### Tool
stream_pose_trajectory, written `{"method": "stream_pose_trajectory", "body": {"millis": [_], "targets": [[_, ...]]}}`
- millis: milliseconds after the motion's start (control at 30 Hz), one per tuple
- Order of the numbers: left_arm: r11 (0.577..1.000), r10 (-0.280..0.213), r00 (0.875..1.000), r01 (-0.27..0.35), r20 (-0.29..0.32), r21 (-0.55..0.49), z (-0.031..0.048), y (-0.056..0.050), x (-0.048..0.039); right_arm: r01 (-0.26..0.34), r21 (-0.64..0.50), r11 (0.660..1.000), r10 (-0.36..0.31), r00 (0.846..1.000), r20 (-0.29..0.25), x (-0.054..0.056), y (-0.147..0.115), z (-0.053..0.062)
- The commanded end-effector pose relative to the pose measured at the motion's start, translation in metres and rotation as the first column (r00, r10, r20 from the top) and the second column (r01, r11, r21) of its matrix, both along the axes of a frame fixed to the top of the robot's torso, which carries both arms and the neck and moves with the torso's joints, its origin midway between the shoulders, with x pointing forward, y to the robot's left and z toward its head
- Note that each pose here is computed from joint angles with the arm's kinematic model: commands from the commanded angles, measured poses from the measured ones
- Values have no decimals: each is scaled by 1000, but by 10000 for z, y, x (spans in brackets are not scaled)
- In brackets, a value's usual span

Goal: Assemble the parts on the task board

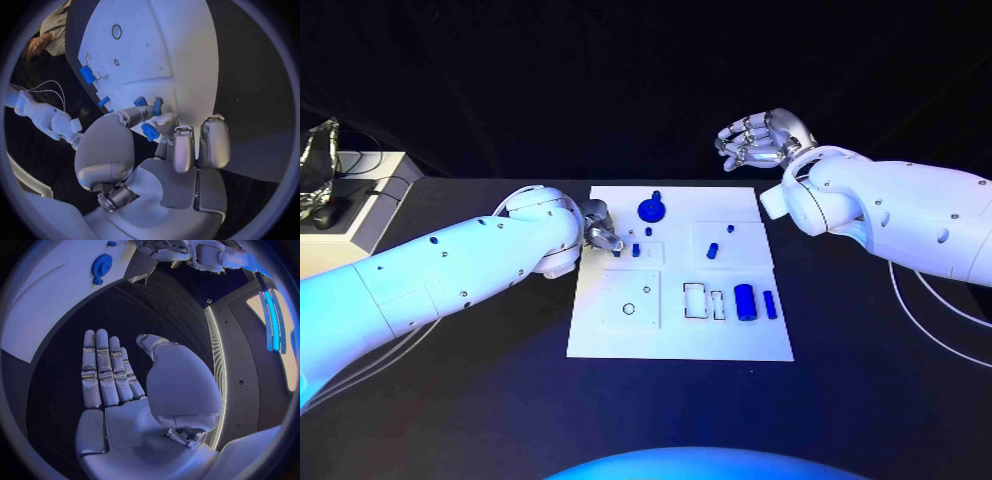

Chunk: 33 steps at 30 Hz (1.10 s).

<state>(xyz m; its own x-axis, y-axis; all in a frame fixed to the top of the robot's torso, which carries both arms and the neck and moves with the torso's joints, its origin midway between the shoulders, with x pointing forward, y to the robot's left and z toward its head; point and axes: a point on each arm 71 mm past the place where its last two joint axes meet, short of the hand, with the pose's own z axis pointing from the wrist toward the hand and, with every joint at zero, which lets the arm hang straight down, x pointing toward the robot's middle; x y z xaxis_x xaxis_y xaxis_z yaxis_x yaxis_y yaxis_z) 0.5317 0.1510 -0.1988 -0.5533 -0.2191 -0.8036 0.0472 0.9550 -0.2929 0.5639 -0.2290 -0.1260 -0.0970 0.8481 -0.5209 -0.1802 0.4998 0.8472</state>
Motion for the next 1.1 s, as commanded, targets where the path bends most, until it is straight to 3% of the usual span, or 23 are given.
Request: {"method": "stream_pose_trajectory", "body": {"millis": [33,1100], "targets": [[998,-15,994,21,-108,52,-209,24,-85,-17,0,1000,17,1000,-1,-4,15,-4],[998,-30,994,36,-103,56,-204,37,-90,-18,-1,1000,18,1000,-3,-3,16,-7]]}}
